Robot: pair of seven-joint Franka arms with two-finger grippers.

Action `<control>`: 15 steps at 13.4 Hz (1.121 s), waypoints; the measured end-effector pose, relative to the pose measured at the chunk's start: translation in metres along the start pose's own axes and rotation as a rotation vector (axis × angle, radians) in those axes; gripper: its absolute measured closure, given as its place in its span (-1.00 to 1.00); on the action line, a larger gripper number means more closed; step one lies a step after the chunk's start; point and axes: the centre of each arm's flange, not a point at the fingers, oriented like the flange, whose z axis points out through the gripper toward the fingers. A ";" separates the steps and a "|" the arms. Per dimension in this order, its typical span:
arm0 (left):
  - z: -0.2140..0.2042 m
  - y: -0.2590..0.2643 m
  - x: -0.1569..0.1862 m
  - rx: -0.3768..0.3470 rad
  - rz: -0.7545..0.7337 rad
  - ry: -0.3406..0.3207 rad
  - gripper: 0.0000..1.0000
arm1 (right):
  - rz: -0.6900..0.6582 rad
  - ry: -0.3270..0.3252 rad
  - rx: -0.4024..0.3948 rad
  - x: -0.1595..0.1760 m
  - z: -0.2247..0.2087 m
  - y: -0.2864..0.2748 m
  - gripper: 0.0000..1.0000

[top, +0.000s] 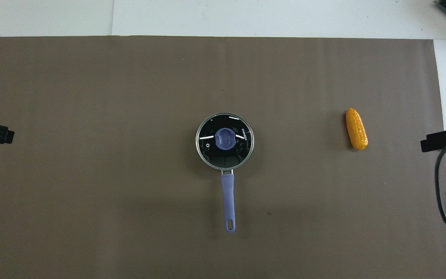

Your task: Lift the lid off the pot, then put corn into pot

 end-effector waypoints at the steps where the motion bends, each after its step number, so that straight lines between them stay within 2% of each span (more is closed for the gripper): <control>1: -0.002 0.000 -0.001 0.001 0.000 0.003 -1.00 | 0.000 0.000 -0.001 0.000 0.000 0.000 -1.00; 15: -0.002 -0.008 -0.004 0.000 -0.016 -0.001 -1.00 | -0.002 0.002 -0.018 -0.001 -0.001 0.000 -1.00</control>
